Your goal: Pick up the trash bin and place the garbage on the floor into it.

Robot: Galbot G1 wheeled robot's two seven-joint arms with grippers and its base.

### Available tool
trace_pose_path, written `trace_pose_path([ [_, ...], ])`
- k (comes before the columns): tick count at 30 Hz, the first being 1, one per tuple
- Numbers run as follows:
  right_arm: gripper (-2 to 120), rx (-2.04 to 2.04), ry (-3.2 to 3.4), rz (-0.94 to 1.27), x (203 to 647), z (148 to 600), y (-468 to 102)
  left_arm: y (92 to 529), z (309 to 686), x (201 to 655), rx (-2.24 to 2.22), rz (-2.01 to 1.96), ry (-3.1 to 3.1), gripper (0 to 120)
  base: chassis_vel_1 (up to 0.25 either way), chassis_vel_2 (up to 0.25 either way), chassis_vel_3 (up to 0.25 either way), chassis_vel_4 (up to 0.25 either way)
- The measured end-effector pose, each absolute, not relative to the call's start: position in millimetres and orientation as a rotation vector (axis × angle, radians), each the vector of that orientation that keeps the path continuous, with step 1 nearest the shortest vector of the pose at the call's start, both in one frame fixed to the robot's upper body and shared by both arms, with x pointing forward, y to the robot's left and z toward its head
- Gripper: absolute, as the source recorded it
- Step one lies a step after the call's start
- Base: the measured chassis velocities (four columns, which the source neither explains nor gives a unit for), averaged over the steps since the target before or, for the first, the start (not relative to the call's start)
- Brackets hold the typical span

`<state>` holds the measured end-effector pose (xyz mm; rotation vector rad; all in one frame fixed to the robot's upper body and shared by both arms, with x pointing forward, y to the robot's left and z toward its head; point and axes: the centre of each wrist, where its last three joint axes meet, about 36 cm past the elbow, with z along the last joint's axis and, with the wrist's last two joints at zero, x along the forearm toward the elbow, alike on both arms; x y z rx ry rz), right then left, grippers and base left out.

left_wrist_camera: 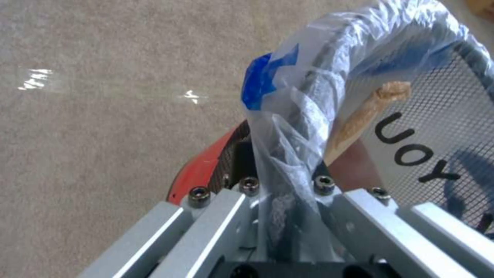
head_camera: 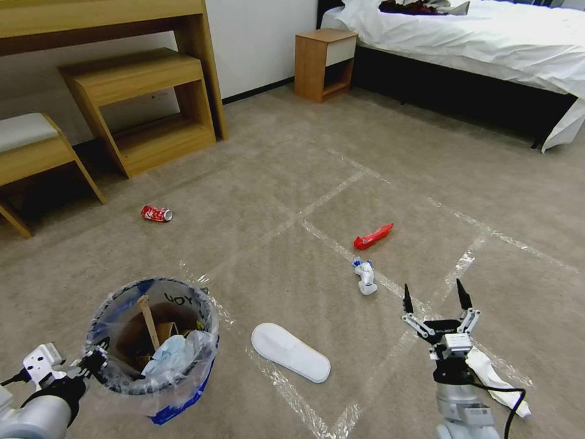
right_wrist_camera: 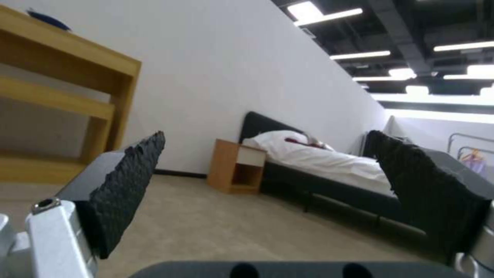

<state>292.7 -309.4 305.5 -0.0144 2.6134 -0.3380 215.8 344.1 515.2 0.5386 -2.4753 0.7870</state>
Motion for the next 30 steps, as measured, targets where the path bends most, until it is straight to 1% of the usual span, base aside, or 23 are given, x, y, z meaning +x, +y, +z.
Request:
trace_pose_path([
  [2,100,-0.002,2.618,-0.409,302.5,314.8,-328.8,344.5,515.4,215.4,0.539,0.784,-2.475,0,0.000,0.000,0.000,0.000],
  [3,100,-0.002,2.618,-0.409,302.5,314.8,-328.8,344.5,515.4,215.4,0.539,0.784,-2.475,0,0.000,0.000,0.000,0.000],
  [5,100,0.029,2.653,-0.493,316.4,321.1,-359.8,344.5,515.9,215.5,0.535,0.784,-2.475,0,0.000,0.000,0.000,0.000],
  [6,100,0.029,2.653,-0.493,316.4,321.1,-359.8,344.5,515.9,215.5,0.535,0.784,-2.475,0,0.000,0.000,0.000,0.000],
  [10,100,-0.002,2.779,-0.750,343.2,314.2,-455.3,345.1,516.1,217.0,0.528,0.785,-2.478,0,0.000,0.000,0.000,0.000],
  [11,100,-0.002,2.779,-0.750,343.2,314.2,-455.3,345.1,516.1,217.0,0.528,0.785,-2.478,0,0.000,0.000,0.000,0.000],
  [13,100,-0.070,2.836,-0.867,351.5,306.8,-495.9,346.0,515.9,218.0,0.524,0.783,-2.479,0,0.000,0.000,0.000,0.000],
  [14,100,-0.070,2.836,-0.867,351.5,306.8,-495.9,346.0,515.9,218.0,0.524,0.783,-2.479,0,0.000,0.000,0.000,0.000],
  [17,100,-0.258,2.953,-0.981,350.8,298.2,-542.2,348.3,515.9,219.8,0.522,0.773,-2.484,0,0.000,0.000,0.000,0.000],
  [18,100,-0.258,2.953,-0.981,350.8,298.2,-542.2,348.3,515.9,219.8,0.522,0.773,-2.484,0,0.000,0.000,0.000,0.000],
  [20,100,-0.403,3.020,-1.071,346.4,294.3,-574.8,349.4,515.7,221.2,0.517,0.767,-2.486,0,0.000,0.000,0.000,0.000],
  [22,100,-0.460,3.034,-1.099,344.8,293.8,-585.9,349.4,515.5,221.8,0.514,0.766,-2.486,0,0.000,0.000,0.000,0.000],
  [24,100,-0.716,3.041,-1.177,338.1,285.5,-618.8,349.2,513.9,223.6,0.507,0.768,-2.484,0,0.000,0.000,0.000,0.000],
  [26,100,-0.777,3.036,-1.196,336.6,282.9,-624.8,349.2,513.6,224.0,0.505,0.768,-2.484,0,0.000,0.000,0.000,0.000],
  [27,100,-0.951,3.022,-1.246,333.6,278.4,-640.9,349.6,513.4,224.7,0.503,0.765,-2.484,0,0.000,0.000,0.000,0.000],
  [28,100,-1.042,3.016,-1.272,331.5,277.4,-648.5,350.1,513.2,225.2,0.502,0.762,-2.484,0,0.000,0.000,0.000,0.000],
  [29,100,-1.042,3.016,-1.272,331.5,277.4,-648.5,350.1,513.2,225.2,0.502,0.762,-2.484,0,0.000,0.000,0.000,0.000],
  [30,100,-1.127,3.017,-1.284,329.6,278.2,-653.2,350.8,512.8,225.7,0.502,0.760,-2.484,0,0.000,0.000,0.000,0.000],
])
